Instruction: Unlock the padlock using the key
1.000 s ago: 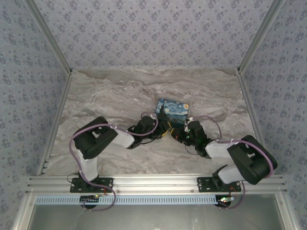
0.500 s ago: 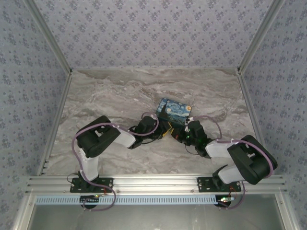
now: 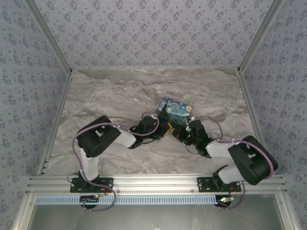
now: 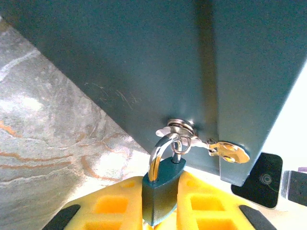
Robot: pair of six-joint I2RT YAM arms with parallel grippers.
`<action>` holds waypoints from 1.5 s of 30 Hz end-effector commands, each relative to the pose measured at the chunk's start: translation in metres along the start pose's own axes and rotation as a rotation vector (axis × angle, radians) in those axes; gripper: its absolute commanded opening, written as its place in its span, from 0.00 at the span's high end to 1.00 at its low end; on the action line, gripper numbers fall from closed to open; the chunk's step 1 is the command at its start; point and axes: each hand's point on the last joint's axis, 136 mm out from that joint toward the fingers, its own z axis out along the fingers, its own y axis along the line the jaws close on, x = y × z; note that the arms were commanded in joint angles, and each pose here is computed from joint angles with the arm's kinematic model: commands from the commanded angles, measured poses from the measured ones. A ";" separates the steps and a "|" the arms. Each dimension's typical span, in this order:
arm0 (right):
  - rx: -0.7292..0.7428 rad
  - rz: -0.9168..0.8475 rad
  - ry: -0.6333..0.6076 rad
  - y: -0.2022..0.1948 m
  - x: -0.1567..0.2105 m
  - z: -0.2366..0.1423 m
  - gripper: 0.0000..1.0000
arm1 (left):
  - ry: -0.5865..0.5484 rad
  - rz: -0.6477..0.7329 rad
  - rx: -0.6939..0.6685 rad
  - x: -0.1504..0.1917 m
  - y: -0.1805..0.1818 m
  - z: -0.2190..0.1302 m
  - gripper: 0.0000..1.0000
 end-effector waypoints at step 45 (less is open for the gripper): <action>0.252 -1.814 -0.371 0.079 0.017 -0.061 0.19 | -0.072 0.004 -0.037 -0.018 -0.039 -0.082 1.00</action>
